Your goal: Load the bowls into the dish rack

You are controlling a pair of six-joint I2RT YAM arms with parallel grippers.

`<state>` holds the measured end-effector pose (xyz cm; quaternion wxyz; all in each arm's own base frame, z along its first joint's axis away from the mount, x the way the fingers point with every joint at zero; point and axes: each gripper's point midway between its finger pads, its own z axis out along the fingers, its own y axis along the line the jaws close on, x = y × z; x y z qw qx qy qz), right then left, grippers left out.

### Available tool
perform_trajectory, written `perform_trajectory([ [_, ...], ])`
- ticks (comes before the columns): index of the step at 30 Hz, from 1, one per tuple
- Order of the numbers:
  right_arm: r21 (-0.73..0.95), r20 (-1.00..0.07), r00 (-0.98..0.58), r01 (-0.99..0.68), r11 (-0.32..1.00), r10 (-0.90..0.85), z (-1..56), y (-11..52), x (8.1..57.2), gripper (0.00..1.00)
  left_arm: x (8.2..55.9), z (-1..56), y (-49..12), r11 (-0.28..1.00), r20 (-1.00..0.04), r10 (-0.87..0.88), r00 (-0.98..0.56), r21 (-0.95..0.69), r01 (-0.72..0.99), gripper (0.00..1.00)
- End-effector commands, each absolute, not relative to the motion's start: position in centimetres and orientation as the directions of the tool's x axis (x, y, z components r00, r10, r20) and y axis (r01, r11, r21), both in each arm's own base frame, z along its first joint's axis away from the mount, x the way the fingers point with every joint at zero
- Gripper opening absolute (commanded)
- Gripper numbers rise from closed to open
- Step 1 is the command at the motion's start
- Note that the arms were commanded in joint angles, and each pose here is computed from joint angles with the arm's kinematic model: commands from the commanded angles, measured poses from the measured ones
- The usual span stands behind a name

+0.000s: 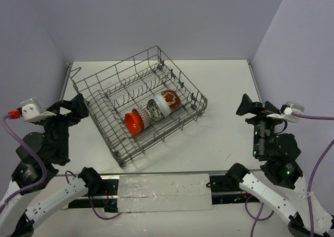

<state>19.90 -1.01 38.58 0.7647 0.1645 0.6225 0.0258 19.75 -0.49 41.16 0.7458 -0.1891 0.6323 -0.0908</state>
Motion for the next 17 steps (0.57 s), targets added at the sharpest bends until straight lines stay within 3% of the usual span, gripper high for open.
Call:
perform_trajectory([
  [1,0.292,-0.937,0.242,0.15,0.944,0.252,39.0,-0.7,20.1,0.94,19.7,39.4,-0.4,0.922,-0.927,-0.349,0.138,-0.367,-0.128,0.99],
  [17,0.26,-0.945,0.238,0.143,0.955,0.222,39.4,-0.2,20.6,0.93,21.3,39.0,-1.4,0.939,-0.955,-0.277,0.106,-0.293,-0.18,0.99],
])
